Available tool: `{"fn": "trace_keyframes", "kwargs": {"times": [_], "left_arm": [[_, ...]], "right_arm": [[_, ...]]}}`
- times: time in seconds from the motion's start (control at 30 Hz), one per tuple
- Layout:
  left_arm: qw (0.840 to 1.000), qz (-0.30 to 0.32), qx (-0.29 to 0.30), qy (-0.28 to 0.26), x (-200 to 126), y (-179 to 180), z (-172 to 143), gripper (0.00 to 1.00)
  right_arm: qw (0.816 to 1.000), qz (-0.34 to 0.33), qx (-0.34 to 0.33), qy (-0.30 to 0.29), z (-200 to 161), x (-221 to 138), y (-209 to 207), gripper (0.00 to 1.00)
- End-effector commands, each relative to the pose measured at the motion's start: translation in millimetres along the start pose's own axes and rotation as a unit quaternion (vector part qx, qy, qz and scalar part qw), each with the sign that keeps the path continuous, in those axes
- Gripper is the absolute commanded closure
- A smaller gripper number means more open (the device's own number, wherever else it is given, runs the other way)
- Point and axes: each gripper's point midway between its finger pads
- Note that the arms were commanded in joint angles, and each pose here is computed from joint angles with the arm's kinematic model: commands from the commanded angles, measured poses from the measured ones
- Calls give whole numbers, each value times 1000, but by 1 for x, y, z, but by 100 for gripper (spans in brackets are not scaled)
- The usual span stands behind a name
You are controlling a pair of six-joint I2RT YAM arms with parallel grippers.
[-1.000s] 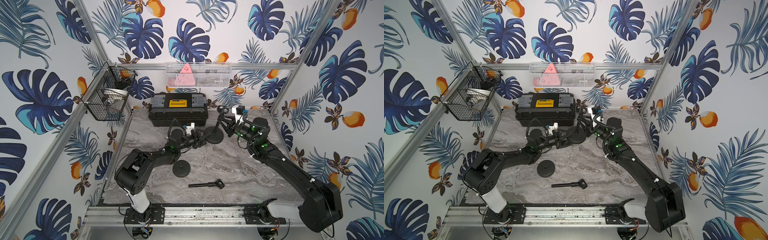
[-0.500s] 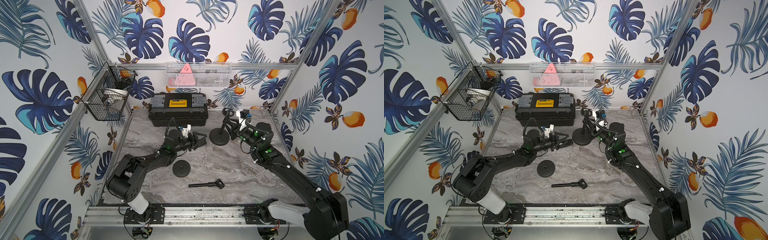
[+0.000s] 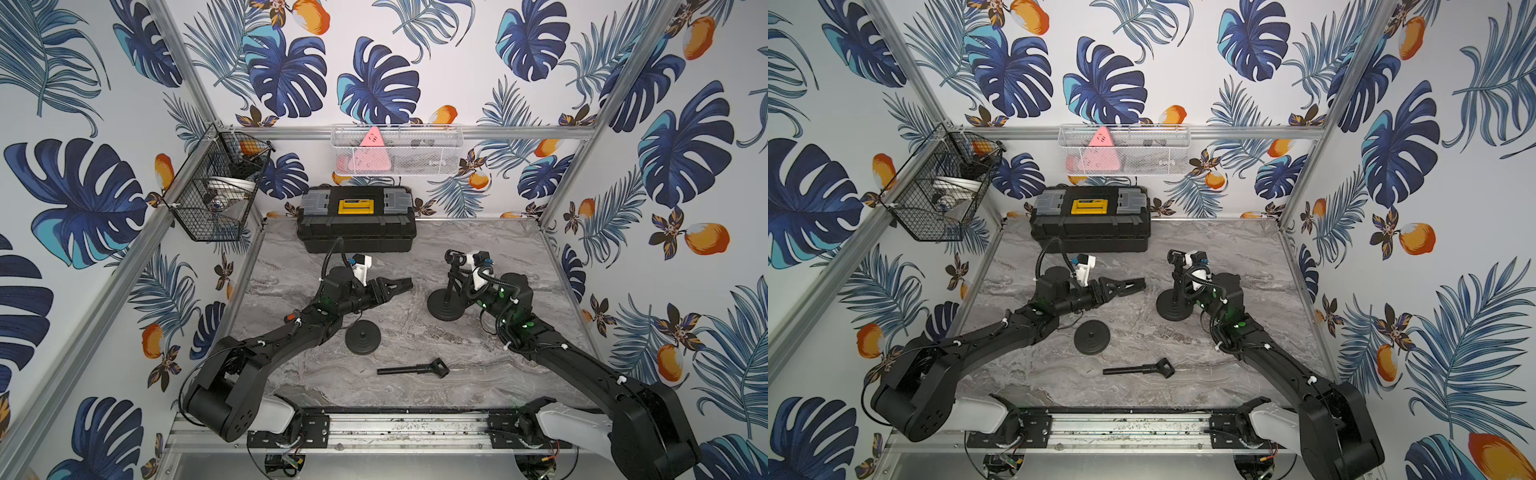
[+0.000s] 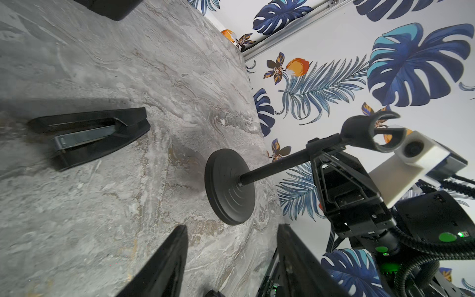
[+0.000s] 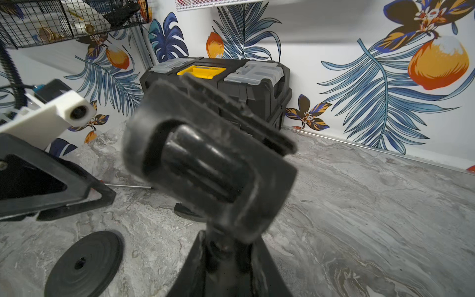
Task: Assemble a microphone stand
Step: Place the microphone stand at the center of the board.
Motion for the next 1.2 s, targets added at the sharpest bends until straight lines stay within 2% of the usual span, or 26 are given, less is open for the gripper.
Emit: {"fn": "trace_keyframes", "kwargs": {"times": [0.0, 0.4, 0.6, 0.73, 0.93, 1.17], "left_arm": [[999, 28, 33, -4, -4, 10, -1, 40], [998, 39, 54, -6, -4, 13, 2, 40], [996, 48, 71, -4, -5, 14, 2, 40], [994, 77, 80, -9, -8, 22, 4, 39], [994, 77, 79, -9, -5, 22, 6, 39], [994, 81, 76, -7, -2, 27, 6, 40]], "right_arm": [[996, -21, -27, -86, 30, 1, -7, 85], [992, -27, -71, -102, 25, 50, -20, 83], [991, -41, -56, -111, 23, 71, -44, 84], [991, -47, -41, -115, 18, 83, -60, 83], [991, -50, -27, -118, 12, 93, -76, 83], [992, -45, -15, -116, 2, 97, -82, 77]]}}
Point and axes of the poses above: each gripper's point midway between its finger pads, its own x axis out along the fingers, its own y axis along the line the jaws close on, z = x × y, and after that the axes turned 9 degrees about -x, right-handed
